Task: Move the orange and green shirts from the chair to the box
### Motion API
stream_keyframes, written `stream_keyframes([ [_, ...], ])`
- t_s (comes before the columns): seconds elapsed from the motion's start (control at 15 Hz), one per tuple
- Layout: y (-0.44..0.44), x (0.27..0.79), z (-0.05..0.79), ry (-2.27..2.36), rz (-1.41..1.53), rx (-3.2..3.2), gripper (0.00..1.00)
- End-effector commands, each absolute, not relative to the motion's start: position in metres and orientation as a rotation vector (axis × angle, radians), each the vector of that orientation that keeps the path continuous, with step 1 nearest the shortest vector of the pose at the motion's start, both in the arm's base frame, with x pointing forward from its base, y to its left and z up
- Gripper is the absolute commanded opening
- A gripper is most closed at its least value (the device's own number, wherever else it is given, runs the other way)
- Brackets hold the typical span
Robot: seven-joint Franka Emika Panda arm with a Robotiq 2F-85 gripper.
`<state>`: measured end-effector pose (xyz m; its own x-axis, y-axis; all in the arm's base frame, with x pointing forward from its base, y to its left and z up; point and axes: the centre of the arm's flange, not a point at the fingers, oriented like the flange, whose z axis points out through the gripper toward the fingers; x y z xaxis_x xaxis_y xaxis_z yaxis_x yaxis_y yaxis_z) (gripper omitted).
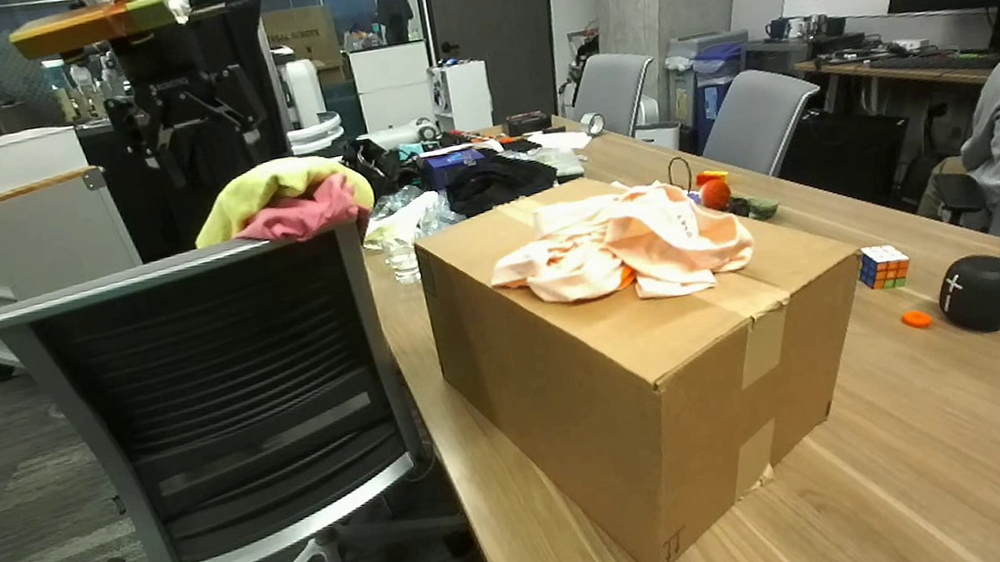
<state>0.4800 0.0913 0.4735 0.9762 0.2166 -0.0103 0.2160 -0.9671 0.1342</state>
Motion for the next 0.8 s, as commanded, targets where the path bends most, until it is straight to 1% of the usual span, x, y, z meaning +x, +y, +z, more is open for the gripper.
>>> stream_keyframes([
  [0.0,0.102,0.48,0.467,0.387,0.022,3.005,1.0],
  [0.4,0.112,0.491,0.46,0.421,0.197,2.976,1.0],
  [0.73,0.113,0.496,0.453,0.421,0.239,2.954,1.0],
])
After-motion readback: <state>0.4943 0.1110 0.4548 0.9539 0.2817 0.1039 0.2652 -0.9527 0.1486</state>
